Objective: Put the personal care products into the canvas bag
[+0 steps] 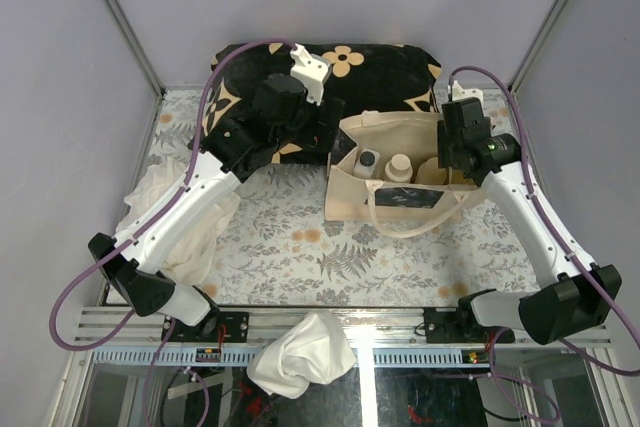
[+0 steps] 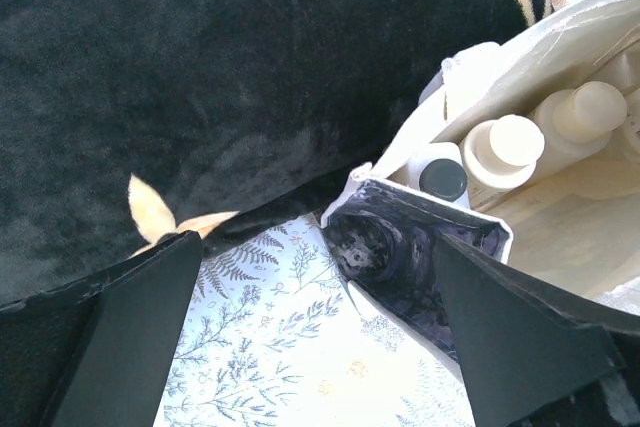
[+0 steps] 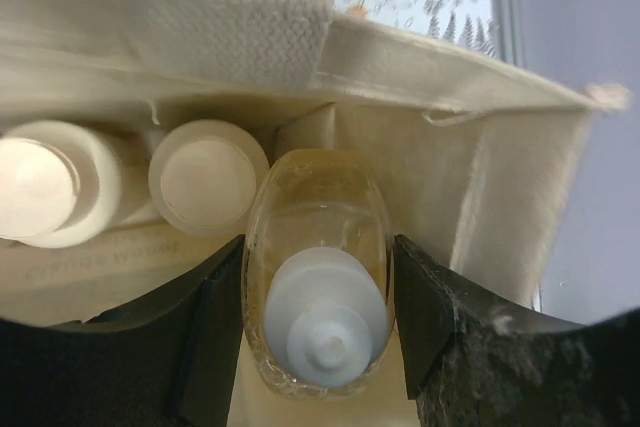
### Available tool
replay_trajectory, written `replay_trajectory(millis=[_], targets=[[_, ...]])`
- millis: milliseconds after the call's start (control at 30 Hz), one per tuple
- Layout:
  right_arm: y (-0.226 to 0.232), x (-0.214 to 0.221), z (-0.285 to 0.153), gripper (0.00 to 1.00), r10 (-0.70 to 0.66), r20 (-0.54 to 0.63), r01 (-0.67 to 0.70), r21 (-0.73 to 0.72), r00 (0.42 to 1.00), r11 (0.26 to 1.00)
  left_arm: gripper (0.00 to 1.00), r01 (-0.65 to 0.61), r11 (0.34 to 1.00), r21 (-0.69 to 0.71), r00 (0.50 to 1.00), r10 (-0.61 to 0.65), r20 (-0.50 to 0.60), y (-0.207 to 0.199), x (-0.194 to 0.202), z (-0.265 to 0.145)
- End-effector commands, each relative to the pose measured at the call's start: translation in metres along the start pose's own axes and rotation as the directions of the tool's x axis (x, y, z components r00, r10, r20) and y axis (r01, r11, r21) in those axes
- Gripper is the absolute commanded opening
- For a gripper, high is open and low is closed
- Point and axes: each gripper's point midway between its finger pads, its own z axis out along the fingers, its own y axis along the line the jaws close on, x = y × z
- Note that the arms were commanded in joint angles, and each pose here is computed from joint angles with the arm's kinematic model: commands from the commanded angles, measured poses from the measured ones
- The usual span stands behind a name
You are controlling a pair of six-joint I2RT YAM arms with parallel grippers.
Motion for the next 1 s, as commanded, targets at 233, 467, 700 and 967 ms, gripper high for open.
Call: replay_trajectory(millis=[233, 467, 700, 967], targets=[[-0.004, -0.005, 0.02, 0.04, 0.014, 0.038, -0.015, 0.011, 0.999, 1.0, 1.0, -0.008, 1.0, 0.011, 0.999, 0.008, 0.044, -0.001, -0.015, 0.005], [-0.005, -0.003, 0.023, 0.48, -0.016, 0.01, 0.015, 0.019, 1.0, 1.0, 1.0, -0.005, 1.0, 0.012, 0.999, 0.005, 0.038, -0.003, -0.015, 0.012], [-0.006, -0.01, 0.02, 0.9, -0.029, 0.015, 0.029, 0.017, 0.999, 0.999, 1.0, 0.002, 1.0, 0.024, 0.999, -0.003, 0.041, -0.006, -0.018, 0.016], [-0.002, -0.022, 0.012, 0.99, -0.026, 0.032, 0.027, -0.02, 0.999, 0.999, 1.0, 0.014, 1.0, 0.025, 0.999, -0.015, 0.048, -0.003, -0.022, 0.016]])
